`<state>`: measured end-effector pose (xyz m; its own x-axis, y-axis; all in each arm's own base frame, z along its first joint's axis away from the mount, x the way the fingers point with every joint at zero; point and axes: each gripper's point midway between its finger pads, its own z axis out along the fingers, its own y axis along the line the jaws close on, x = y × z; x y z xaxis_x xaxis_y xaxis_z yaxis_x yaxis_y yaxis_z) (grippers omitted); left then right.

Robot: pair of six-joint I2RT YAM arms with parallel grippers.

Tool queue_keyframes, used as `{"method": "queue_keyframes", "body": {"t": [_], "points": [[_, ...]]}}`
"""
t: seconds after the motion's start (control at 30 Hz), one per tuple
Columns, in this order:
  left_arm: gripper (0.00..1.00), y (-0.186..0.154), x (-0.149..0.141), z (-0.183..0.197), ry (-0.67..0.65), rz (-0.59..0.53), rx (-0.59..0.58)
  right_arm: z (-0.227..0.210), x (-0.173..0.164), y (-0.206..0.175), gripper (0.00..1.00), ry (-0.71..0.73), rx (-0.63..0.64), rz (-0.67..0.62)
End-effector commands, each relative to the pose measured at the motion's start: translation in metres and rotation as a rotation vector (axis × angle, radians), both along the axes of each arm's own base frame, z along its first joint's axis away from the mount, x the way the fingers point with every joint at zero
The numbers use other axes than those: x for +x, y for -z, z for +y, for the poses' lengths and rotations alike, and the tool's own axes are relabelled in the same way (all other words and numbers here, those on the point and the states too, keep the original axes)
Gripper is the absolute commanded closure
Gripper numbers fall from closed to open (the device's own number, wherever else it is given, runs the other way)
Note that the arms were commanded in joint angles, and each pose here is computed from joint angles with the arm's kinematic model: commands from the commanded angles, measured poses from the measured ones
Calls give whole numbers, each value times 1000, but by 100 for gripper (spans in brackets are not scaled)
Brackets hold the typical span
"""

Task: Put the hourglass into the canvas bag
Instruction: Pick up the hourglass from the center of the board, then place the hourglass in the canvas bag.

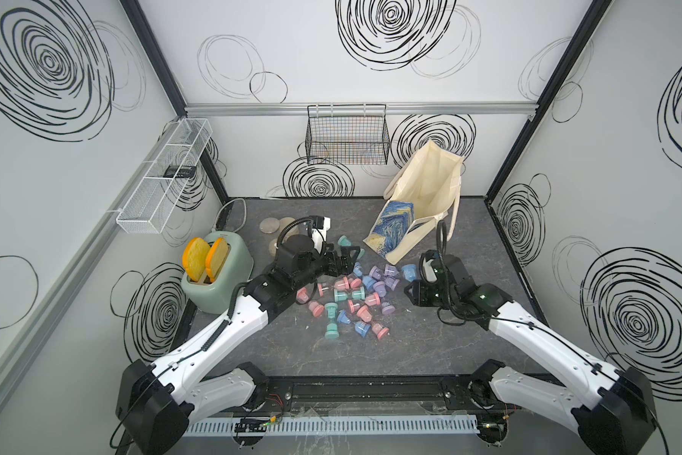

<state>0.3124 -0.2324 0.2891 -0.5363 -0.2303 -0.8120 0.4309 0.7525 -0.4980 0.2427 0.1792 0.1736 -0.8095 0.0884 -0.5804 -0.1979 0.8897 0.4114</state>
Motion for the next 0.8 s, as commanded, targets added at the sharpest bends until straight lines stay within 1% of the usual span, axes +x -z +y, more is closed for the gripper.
{"method": "queue_keyframes", "body": {"t": [0.0, 0.17, 0.3, 0.47, 0.63, 0.77], "points": [[4, -46, 10, -6, -2, -93, -97, -6, 7, -48, 70, 22, 29, -112], [4, -64, 15, -15, 13, -123, -130, -5, 27, -105, 70, 38, 38, -230], [4, -78, 22, -29, 35, -144, -161, -7, 58, -148, 70, 83, 34, -350], [4, -92, 31, -47, 67, -164, -193, -20, 105, -187, 70, 165, 39, -447], [4, -97, 44, -58, 69, -168, -214, -49, 155, -203, 70, 270, 13, -490], [4, -92, 56, -68, 74, -154, -226, -68, 195, -194, 70, 343, -12, -484]]}}
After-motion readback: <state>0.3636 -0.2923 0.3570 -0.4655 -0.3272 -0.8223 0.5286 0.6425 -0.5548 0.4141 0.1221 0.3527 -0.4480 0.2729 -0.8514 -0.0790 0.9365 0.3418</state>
